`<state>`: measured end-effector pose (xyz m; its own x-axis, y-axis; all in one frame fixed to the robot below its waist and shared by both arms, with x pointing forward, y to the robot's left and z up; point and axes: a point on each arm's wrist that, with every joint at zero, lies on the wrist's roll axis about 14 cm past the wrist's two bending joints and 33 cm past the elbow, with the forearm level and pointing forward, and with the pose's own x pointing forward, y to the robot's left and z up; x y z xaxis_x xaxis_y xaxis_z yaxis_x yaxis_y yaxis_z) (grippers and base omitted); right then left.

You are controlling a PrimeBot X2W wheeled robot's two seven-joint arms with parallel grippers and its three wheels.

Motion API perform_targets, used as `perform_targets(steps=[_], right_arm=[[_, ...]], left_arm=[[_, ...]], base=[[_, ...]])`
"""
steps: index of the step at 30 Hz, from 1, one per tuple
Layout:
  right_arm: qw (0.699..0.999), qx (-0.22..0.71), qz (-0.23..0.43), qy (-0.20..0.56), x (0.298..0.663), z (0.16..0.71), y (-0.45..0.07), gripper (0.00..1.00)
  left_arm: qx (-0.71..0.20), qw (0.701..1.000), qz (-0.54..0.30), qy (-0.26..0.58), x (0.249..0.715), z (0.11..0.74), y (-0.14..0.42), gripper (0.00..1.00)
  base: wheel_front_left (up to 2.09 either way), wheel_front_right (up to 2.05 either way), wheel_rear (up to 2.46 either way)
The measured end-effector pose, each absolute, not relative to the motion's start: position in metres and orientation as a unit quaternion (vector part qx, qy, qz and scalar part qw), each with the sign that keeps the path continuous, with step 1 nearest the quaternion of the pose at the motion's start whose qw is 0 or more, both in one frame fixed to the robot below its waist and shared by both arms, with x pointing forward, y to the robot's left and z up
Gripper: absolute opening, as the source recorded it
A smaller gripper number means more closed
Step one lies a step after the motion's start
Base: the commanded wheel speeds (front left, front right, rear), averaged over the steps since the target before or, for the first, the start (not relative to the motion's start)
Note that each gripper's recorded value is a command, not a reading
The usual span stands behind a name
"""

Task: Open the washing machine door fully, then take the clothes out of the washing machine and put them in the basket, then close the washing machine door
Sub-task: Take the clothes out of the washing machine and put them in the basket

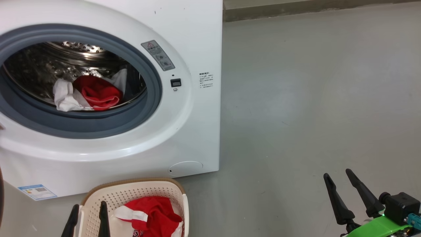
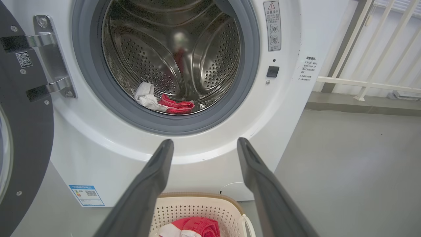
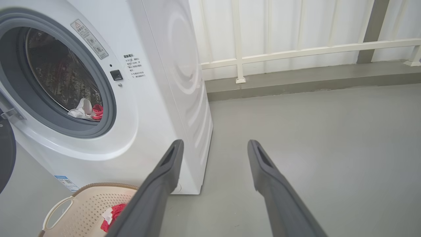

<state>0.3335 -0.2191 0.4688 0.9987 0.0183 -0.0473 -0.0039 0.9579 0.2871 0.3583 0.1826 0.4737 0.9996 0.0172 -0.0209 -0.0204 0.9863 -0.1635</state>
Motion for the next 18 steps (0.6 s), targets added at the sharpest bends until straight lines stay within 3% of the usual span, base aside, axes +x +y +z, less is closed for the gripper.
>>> perform_targets(steps=[18], right_arm=[[0.989, 0.145, 0.007, 0.039, 0.338, 0.460, -0.217, 1.00]], left_arm=[[-0.081, 0.996, 0.014, 0.024, 0.361, 0.464, 0.185, 1.00]], base=[[0.00, 0.00, 0.00]])
